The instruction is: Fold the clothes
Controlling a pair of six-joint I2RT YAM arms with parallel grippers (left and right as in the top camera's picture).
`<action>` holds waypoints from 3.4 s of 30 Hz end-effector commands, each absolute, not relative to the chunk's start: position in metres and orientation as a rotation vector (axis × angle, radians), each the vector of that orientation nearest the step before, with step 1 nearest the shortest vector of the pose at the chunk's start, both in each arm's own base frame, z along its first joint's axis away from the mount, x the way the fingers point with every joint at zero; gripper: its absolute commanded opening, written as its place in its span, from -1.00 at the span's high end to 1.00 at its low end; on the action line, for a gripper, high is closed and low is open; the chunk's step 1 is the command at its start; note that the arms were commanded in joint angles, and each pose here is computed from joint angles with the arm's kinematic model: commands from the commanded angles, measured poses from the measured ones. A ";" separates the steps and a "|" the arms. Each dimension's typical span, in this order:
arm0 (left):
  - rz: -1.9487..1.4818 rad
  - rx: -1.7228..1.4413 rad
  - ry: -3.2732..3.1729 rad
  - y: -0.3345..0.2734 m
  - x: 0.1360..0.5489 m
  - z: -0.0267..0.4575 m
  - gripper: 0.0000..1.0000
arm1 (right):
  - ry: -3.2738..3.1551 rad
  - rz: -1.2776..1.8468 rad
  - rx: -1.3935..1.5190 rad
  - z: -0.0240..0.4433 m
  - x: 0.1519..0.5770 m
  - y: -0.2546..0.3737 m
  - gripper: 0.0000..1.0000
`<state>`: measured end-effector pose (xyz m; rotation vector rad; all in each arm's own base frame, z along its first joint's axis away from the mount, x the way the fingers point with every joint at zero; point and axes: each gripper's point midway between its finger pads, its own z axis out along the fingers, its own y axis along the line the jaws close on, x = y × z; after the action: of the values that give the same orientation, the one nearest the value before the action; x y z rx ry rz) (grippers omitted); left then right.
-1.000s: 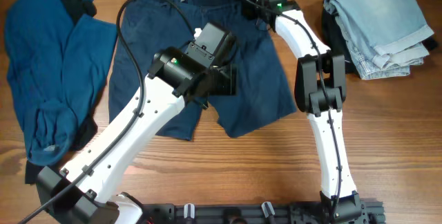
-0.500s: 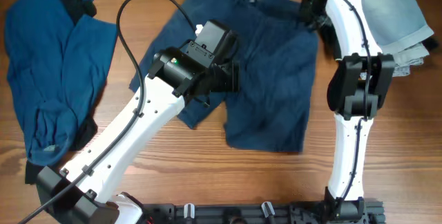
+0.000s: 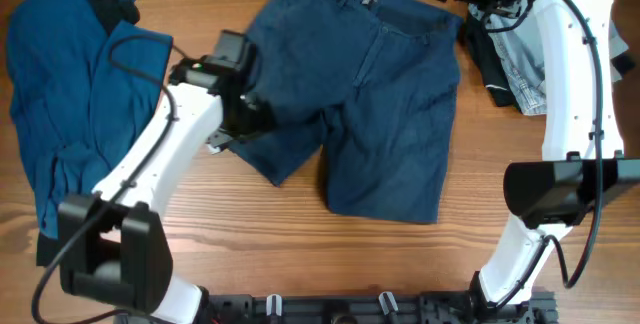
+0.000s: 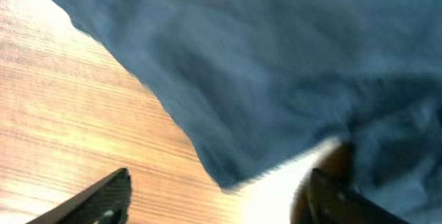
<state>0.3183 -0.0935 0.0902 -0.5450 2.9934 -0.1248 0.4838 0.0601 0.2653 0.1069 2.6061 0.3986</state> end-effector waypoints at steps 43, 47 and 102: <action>-0.509 -0.610 2.420 0.013 0.487 0.077 -1.00 | 2.513 0.285 -0.389 0.240 0.513 0.110 -0.99; -0.544 -0.525 2.659 -0.052 0.410 0.111 -1.00 | 2.540 0.199 -0.384 0.199 0.541 0.094 -0.99; 0.018 0.233 3.029 -0.224 0.217 0.088 0.92 | 3.099 0.523 0.122 0.090 0.466 0.045 -0.83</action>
<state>0.2116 -0.2386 0.0583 0.4249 3.0663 0.0520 0.4715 0.0393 0.0924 0.0480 3.0726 0.4594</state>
